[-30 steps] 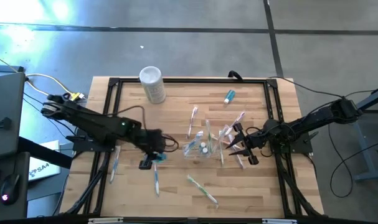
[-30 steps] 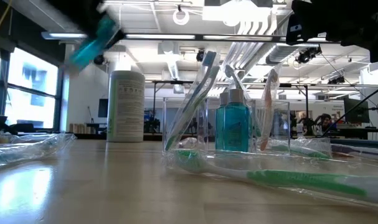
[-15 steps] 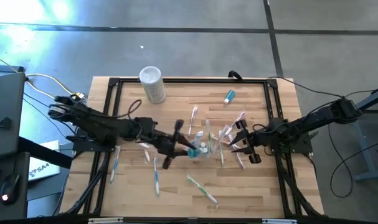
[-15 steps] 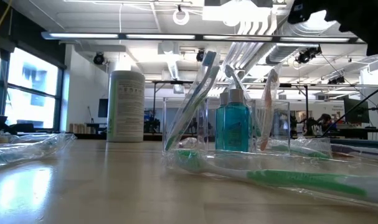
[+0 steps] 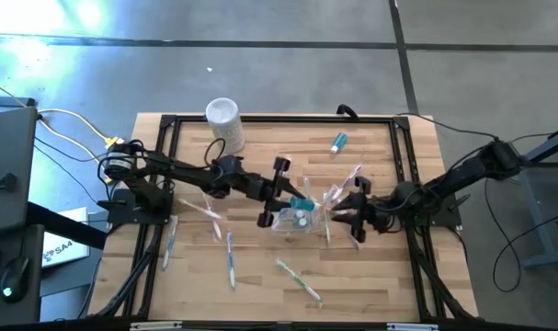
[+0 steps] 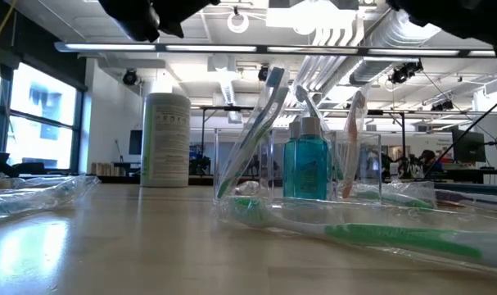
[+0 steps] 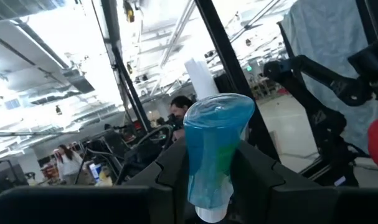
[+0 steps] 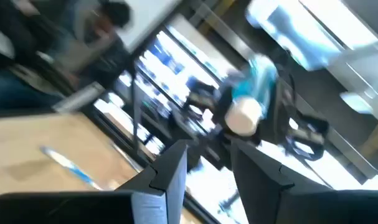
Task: Pick & Place toothbrushing station
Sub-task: Put the blue mouthwash into the middle section of the transparent organizer
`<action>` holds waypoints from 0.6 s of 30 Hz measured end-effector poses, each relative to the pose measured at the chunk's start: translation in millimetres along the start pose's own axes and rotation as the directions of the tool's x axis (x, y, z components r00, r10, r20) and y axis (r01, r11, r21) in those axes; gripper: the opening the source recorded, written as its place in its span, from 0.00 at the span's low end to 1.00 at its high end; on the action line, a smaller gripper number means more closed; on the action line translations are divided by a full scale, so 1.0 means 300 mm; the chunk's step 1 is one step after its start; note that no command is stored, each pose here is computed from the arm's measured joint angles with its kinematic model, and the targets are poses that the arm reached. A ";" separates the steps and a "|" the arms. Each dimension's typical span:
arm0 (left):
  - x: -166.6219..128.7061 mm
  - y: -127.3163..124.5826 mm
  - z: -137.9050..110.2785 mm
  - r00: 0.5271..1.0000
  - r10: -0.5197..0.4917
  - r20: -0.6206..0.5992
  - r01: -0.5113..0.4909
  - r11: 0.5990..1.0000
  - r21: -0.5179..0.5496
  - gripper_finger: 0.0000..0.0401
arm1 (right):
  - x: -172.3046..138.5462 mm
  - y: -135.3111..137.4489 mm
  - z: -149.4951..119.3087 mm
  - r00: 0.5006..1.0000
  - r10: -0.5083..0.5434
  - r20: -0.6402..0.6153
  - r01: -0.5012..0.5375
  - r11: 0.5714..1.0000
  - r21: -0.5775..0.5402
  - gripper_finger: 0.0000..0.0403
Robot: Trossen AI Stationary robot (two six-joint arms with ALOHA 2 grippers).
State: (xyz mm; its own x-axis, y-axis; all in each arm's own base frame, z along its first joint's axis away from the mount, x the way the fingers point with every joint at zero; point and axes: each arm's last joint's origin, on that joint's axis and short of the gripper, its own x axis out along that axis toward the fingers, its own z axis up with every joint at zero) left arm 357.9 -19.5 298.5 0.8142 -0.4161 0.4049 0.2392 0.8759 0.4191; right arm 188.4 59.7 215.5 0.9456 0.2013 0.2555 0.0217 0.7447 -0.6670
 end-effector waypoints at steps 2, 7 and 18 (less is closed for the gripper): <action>0.001 -0.001 0.000 1.000 -0.001 0.001 0.001 1.000 0.000 0.23 | 0.022 0.006 0.006 0.998 -0.033 -0.050 0.033 0.999 0.002 0.30; 0.002 -0.006 -0.001 1.000 -0.009 0.001 0.009 1.000 -0.002 0.23 | 0.073 0.023 0.012 0.989 -0.050 -0.138 0.050 0.999 -0.006 0.31; 0.002 -0.009 -0.002 0.999 -0.040 0.004 0.040 0.999 -0.006 0.23 | 0.137 0.026 0.052 0.978 -0.106 -0.180 0.097 0.994 -0.058 0.62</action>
State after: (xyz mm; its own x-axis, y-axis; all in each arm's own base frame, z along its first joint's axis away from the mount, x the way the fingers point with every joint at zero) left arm 358.1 -21.9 297.1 0.8021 -0.4513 0.3911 0.2742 0.8601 0.4302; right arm 222.4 83.6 231.7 0.9809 0.0031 0.1943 0.1321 0.7229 -0.6782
